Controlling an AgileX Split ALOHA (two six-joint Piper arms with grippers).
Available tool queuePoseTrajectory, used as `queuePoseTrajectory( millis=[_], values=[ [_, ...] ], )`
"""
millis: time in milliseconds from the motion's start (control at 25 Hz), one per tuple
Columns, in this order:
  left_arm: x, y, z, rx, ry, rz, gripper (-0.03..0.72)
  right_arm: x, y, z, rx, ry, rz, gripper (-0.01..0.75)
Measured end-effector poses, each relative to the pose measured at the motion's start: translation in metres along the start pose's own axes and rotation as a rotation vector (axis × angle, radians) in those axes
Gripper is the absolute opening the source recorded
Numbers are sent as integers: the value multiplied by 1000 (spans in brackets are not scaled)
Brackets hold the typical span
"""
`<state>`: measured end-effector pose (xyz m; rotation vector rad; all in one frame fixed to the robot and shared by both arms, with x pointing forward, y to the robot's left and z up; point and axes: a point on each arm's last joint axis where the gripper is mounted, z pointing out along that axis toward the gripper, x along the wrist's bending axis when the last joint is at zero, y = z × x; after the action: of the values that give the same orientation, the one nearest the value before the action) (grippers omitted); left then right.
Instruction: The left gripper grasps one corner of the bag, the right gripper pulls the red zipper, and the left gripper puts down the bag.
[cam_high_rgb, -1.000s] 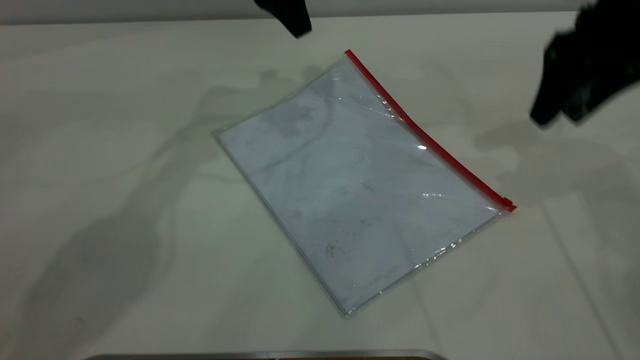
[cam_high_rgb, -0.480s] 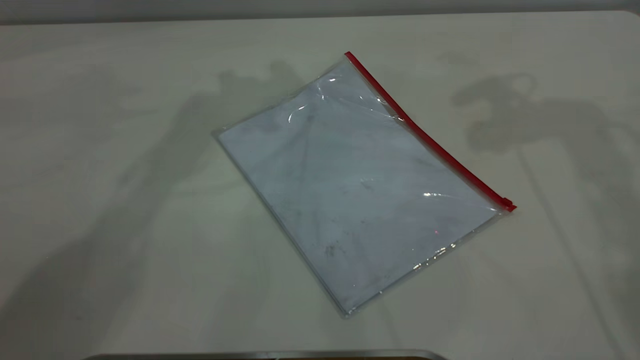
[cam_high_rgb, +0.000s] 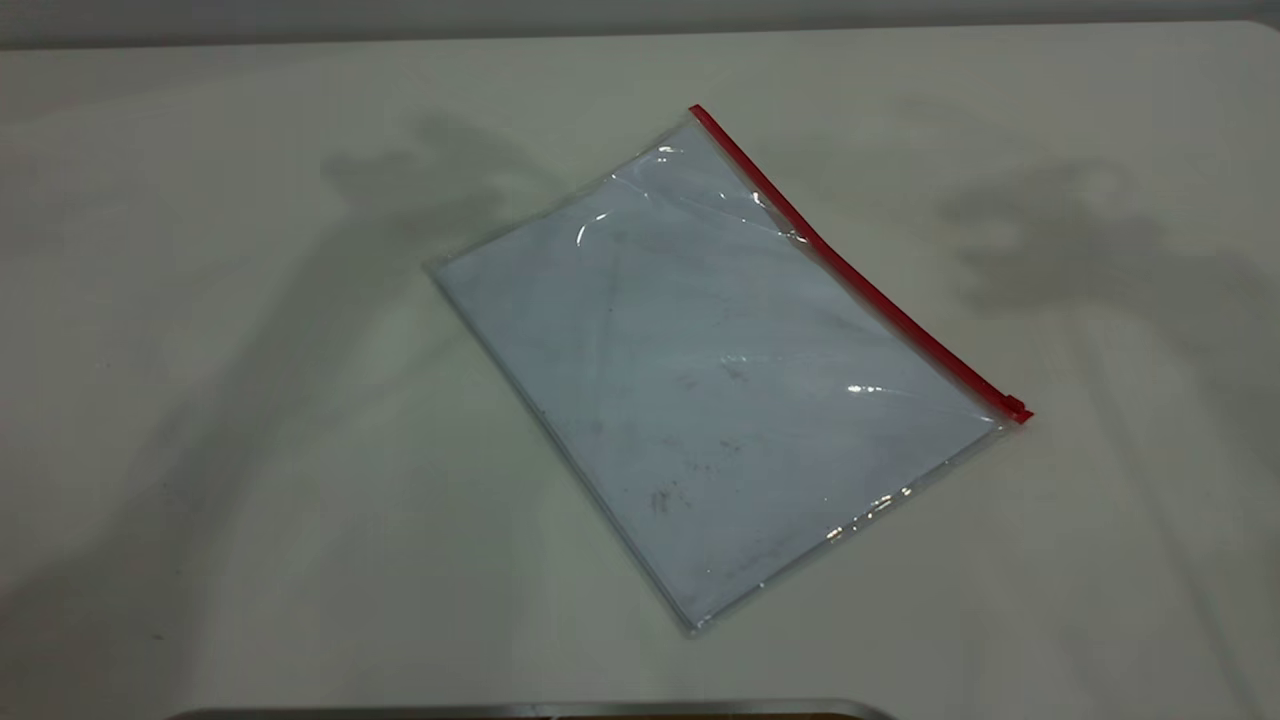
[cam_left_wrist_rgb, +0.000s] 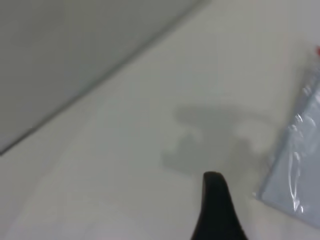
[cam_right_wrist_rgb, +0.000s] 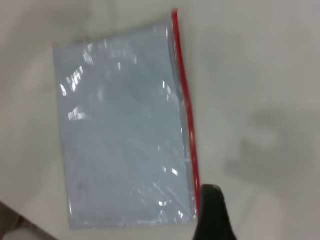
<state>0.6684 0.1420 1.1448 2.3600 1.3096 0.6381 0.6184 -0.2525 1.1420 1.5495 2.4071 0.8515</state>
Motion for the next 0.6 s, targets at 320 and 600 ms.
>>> queuePoseTrajectory(
  millis=[320,600],
  values=[
    [10,-28,-133,-182,39,-72,578,73,-31,-156,-343,-89,-48,561],
    [4,-99,-211,-227,38,-168,578,127,-117,-223,-491,-113,-74,561]
  ],
)
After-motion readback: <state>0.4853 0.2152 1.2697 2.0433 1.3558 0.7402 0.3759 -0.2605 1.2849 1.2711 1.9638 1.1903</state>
